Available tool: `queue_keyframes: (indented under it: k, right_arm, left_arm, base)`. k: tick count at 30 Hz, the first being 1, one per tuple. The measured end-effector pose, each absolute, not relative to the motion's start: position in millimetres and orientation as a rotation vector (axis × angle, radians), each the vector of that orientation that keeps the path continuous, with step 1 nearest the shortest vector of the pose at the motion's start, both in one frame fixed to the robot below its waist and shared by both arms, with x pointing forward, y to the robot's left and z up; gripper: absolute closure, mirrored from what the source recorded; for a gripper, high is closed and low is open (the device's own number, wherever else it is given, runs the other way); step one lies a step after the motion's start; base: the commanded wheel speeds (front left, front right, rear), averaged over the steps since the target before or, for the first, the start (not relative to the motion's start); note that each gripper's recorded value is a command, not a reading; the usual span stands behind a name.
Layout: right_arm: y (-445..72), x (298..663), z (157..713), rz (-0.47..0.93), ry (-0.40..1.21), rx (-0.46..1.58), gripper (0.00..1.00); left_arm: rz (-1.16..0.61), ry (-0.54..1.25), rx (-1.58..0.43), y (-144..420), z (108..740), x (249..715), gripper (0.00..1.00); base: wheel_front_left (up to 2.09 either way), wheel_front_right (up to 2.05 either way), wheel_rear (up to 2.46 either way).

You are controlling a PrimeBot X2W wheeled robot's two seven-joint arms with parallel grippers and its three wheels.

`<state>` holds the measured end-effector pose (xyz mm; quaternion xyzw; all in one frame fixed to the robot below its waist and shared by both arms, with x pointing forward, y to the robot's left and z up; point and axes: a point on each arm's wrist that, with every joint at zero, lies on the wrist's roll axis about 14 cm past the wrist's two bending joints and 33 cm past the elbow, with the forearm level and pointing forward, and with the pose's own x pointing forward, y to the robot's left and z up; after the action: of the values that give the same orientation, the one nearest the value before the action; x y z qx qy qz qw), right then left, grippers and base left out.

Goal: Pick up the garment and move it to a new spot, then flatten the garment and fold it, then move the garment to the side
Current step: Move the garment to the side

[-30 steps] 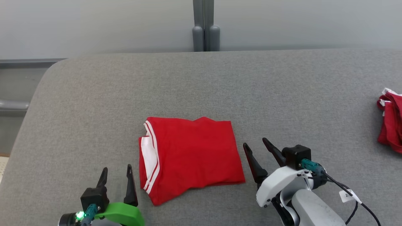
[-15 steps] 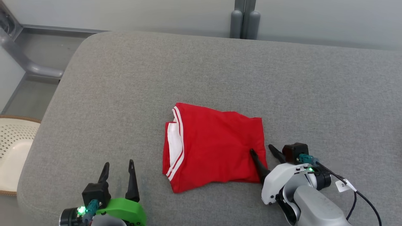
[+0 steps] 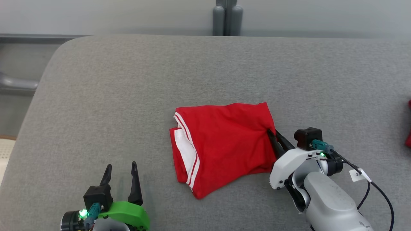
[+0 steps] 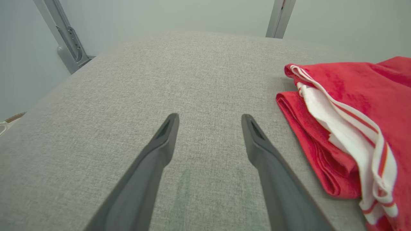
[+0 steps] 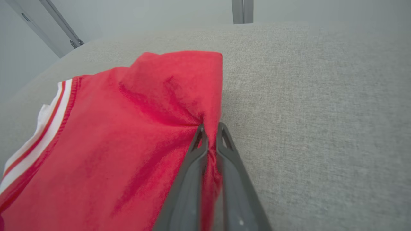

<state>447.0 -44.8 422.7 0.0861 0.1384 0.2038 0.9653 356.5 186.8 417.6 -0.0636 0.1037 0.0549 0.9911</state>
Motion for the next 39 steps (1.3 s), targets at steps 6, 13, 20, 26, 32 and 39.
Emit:
queue_keyframes:
  k: [6,13,20,26,32,39]
  right_arm:
    - [-94.3,441.3,437.0,0.295,0.225,0.158,1.0]
    - [-158.1,412.4,442.0,0.13,0.196,0.159,1.0]
    - [-221.5,375.0,446.6,-0.059,0.171,0.18,1.0]
    - [-261.3,348.6,452.5,-0.188,0.144,0.196,1.0]
    - [-281.0,349.5,460.8,-0.224,0.131,0.158,1.0]
    - [-291.6,398.2,492.3,-0.167,0.093,0.029,1.0]
  left_arm:
    - [-0.026,0.194,-0.131,143.9,422.4,380.1,0.0]
    - [-0.215,0.186,-0.138,78.0,426.8,403.5,0.0]
    - [-0.405,0.198,-0.139,8.9,426.0,410.6,0.0]
    - [-0.537,0.196,-0.138,-38.1,427.8,411.2,0.0]
    - [-0.59,0.218,-0.125,-54.4,417.7,410.4,0.0]
    - [-0.573,0.213,-0.099,-43.0,412.8,417.5,0.0]
  base:
    - [0.0,0.0,0.0]
    - [0.0,0.0,0.0]
    - [0.0,0.0,0.0]
    - [0.0,0.0,0.0]
    - [0.0,0.0,0.0]
    - [0.0,0.0,0.0]
